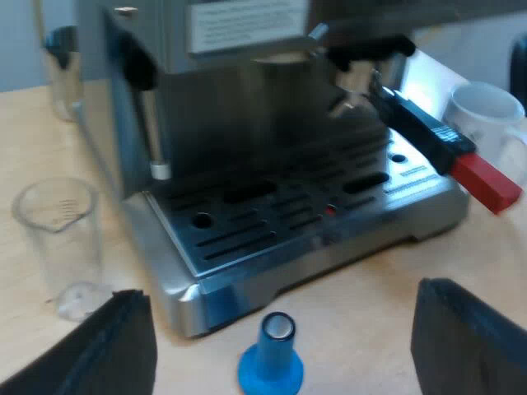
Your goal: Grind coffee beans and then tamp
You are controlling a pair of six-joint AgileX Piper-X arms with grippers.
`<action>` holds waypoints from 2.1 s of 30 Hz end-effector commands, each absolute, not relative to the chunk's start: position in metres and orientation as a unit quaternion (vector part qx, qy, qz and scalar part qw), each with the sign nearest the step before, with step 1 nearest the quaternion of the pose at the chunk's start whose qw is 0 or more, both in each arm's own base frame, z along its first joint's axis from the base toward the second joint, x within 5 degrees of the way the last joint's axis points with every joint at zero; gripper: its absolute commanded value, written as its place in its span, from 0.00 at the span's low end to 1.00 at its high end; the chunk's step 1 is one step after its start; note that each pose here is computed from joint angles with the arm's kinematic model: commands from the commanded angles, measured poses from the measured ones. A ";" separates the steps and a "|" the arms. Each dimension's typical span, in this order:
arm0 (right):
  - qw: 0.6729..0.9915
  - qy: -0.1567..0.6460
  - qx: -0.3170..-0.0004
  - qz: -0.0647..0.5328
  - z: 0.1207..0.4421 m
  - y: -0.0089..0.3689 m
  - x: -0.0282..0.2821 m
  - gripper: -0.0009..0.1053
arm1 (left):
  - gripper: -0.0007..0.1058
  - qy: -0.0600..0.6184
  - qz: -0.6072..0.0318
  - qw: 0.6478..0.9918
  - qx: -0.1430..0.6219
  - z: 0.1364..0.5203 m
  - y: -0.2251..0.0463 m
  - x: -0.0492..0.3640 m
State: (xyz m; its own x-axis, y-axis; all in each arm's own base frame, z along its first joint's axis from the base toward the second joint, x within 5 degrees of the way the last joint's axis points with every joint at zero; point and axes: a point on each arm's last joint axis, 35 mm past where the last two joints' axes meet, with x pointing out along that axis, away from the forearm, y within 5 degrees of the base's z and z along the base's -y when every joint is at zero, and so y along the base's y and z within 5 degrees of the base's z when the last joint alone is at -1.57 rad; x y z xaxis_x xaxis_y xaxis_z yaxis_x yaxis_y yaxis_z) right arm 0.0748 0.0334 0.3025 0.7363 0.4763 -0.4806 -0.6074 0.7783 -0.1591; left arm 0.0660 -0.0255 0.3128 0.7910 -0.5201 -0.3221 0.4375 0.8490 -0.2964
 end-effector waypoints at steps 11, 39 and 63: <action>0.887 0.180 -0.201 0.375 0.307 0.071 0.095 0.68 | 0.63 0.208 -0.361 0.908 -0.031 0.313 -0.052 0.094; 0.900 0.229 -0.209 0.306 0.262 0.174 0.117 0.49 | 0.63 0.193 -0.412 0.890 -0.022 0.262 -0.074 0.115; 0.953 0.168 -0.150 0.201 0.219 0.183 0.096 0.17 | 0.63 0.187 -0.413 0.891 -0.022 0.263 -0.074 0.115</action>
